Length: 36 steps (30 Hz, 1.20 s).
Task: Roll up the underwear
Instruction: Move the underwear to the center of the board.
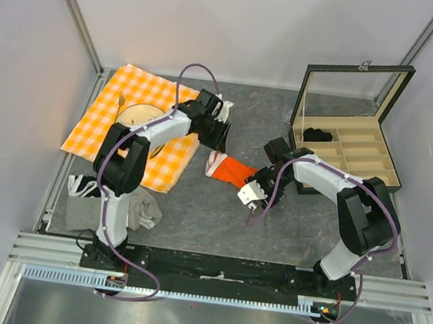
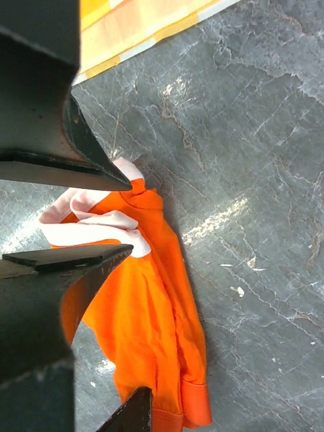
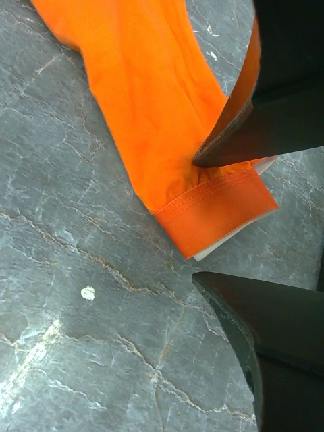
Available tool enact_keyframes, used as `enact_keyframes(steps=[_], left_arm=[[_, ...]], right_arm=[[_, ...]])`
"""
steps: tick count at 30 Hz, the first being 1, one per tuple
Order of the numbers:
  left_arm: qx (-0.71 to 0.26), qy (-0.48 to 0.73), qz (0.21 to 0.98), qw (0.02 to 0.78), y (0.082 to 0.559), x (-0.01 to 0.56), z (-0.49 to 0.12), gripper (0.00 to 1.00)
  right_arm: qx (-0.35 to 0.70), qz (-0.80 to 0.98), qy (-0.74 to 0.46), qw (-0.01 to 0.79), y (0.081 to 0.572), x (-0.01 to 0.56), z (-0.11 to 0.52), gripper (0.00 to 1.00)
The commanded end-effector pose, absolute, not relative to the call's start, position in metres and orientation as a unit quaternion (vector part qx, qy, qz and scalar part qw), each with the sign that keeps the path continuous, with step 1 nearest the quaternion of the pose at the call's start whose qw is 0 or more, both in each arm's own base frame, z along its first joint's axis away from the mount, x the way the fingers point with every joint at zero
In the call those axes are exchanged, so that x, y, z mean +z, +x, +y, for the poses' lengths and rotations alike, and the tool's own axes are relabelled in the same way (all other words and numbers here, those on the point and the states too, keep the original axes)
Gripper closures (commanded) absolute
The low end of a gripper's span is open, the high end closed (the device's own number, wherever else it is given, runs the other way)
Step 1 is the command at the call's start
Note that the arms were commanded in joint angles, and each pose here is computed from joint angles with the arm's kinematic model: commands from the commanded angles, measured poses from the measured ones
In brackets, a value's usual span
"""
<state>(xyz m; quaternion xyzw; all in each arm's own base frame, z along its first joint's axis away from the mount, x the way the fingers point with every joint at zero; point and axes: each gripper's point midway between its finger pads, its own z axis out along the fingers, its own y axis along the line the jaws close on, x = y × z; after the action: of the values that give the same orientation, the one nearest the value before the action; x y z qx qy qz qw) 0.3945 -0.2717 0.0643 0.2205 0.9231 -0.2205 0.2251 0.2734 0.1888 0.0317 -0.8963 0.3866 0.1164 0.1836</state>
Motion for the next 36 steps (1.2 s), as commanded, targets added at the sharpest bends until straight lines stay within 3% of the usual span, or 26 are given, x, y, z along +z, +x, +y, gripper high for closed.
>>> enact_keyframes(steps=[1, 7, 8, 10, 13, 18, 21, 29, 36], left_arm=[[-0.21, 0.238, 0.905, 0.283, 0.411, 0.107, -0.265, 0.55], [-0.217, 0.226, 0.881, 0.353, 0.411, 0.149, -0.248, 0.49], [-0.226, 0.22, 0.878, 0.361, 0.401, 0.154, -0.243, 0.3], [-0.273, 0.187, 0.873, 0.357, 0.389, 0.146, -0.237, 0.19], [-0.366, 0.161, 0.855, 0.331, 0.364, 0.149, -0.234, 0.19], [-0.405, 0.156, 0.849, 0.3, 0.323, 0.139, -0.243, 0.27], [-0.413, 0.148, 0.849, 0.293, 0.299, 0.13, -0.253, 0.28], [-0.414, 0.156, 0.843, 0.306, 0.255, 0.123, -0.275, 0.28], [-0.407, 0.198, 0.783, 0.426, 0.234, 0.162, -0.262, 0.28]], right_arm=[[0.095, 0.381, -0.898, 0.199, 0.286, 0.041, 0.192, 0.29], [0.088, 0.382, -0.904, 0.172, 0.289, 0.025, 0.186, 0.3], [0.086, 0.385, -0.904, 0.167, 0.29, 0.022, 0.184, 0.31], [0.087, 0.395, -0.902, 0.152, 0.289, 0.013, 0.179, 0.36], [0.093, 0.412, -0.896, 0.138, 0.283, 0.005, 0.174, 0.44], [0.118, 0.451, -0.877, 0.12, 0.262, 0.004, 0.166, 0.67], [0.138, 0.499, -0.849, 0.106, 0.243, 0.008, 0.164, 0.72], [0.256, 0.61, -0.746, 0.079, 0.174, 0.029, 0.205, 0.69], [0.256, 0.648, -0.712, 0.085, 0.171, 0.04, 0.216, 0.47]])
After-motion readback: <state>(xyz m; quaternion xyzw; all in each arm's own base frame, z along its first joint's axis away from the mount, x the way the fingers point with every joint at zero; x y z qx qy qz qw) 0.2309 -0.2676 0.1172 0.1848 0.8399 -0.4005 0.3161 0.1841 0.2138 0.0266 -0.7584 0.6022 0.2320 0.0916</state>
